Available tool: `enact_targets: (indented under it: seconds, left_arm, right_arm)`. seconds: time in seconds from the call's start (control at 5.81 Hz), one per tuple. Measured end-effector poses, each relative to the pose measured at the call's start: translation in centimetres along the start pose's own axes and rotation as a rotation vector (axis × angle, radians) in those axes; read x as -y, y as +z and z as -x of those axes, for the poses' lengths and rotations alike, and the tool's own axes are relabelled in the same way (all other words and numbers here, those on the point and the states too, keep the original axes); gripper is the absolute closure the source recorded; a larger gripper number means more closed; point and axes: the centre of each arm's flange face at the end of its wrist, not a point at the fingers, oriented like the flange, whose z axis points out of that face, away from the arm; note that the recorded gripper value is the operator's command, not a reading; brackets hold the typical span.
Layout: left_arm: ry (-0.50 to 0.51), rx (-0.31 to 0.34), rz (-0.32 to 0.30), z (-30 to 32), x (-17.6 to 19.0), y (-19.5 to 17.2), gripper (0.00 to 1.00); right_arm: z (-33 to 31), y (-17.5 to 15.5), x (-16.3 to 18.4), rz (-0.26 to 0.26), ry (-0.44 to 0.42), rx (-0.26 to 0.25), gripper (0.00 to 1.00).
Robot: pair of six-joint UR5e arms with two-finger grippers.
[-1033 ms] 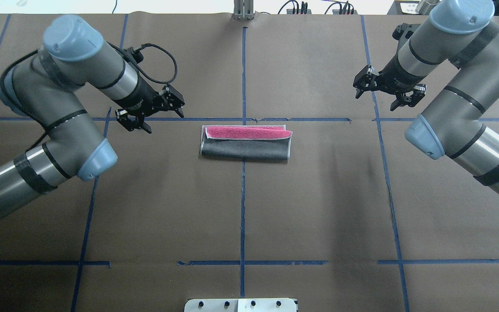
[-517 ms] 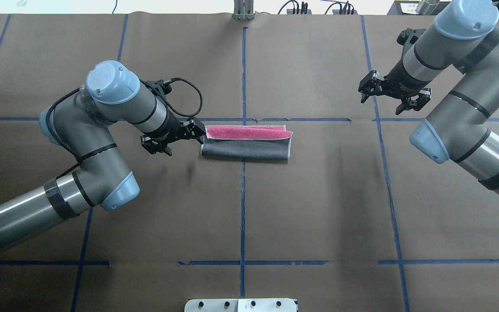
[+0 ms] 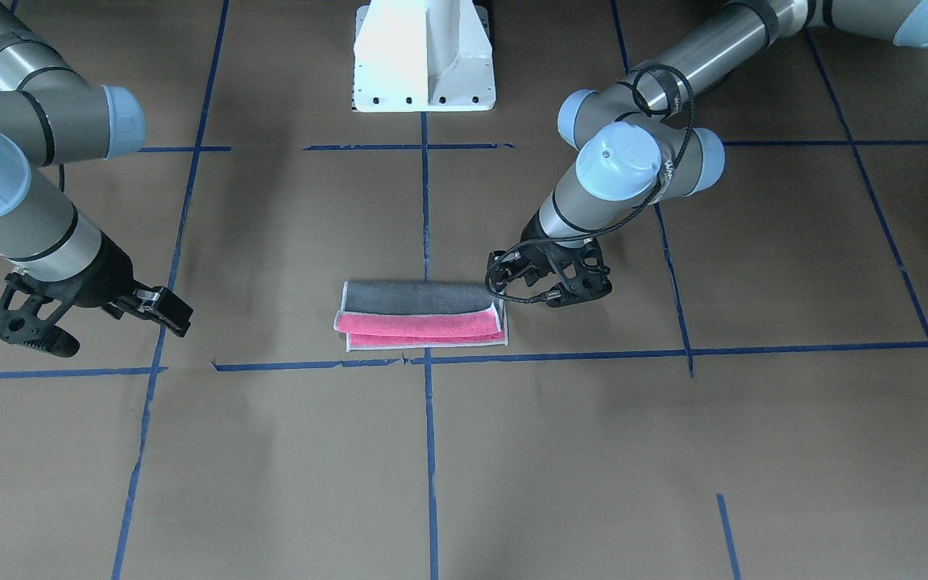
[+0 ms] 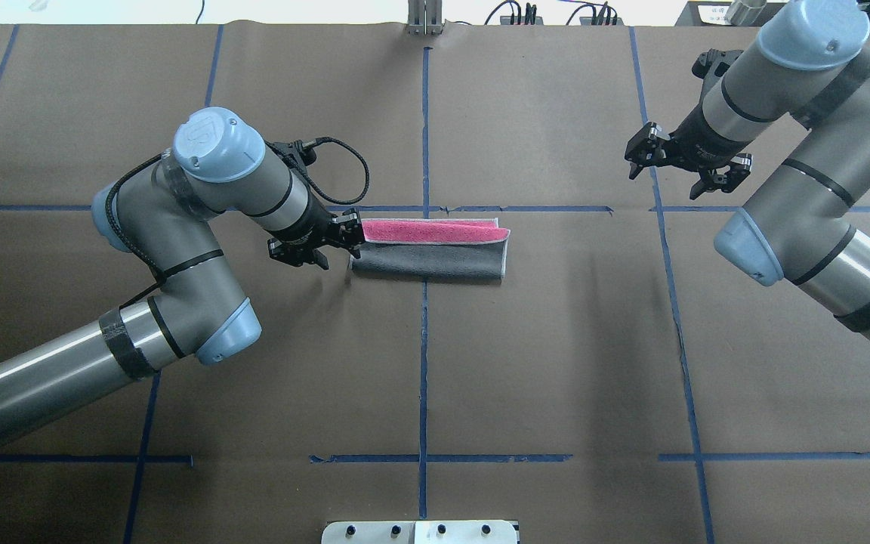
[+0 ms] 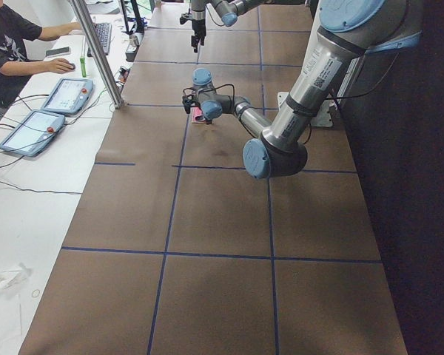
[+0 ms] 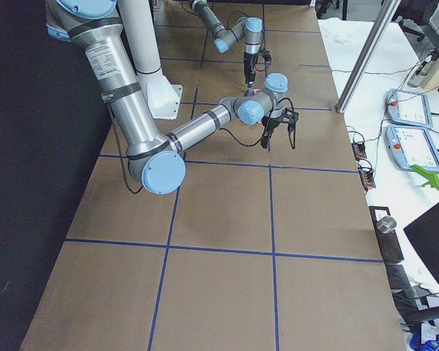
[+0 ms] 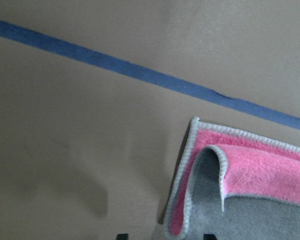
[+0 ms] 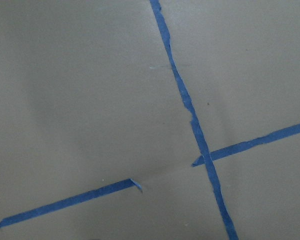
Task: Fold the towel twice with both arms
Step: 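Lower the left gripper to the folded strip's end and grasp it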
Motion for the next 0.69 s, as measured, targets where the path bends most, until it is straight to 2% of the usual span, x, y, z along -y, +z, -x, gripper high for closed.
enact_targets:
  seconds: [0.17, 0.69]
  left_arm:
    - [0.001, -0.001, 0.0, 0.1, 0.4, 0.6, 0.52]
    - [0.011, -0.022, -0.001, 0.6, 1.0, 1.8, 0.53]
  right_arm:
    - [0.0, 0.0, 0.0, -0.001, 0.0, -0.001, 0.0]
    - [0.2, 0.0, -0.1, 0.0, -0.001, 0.001, 0.0]
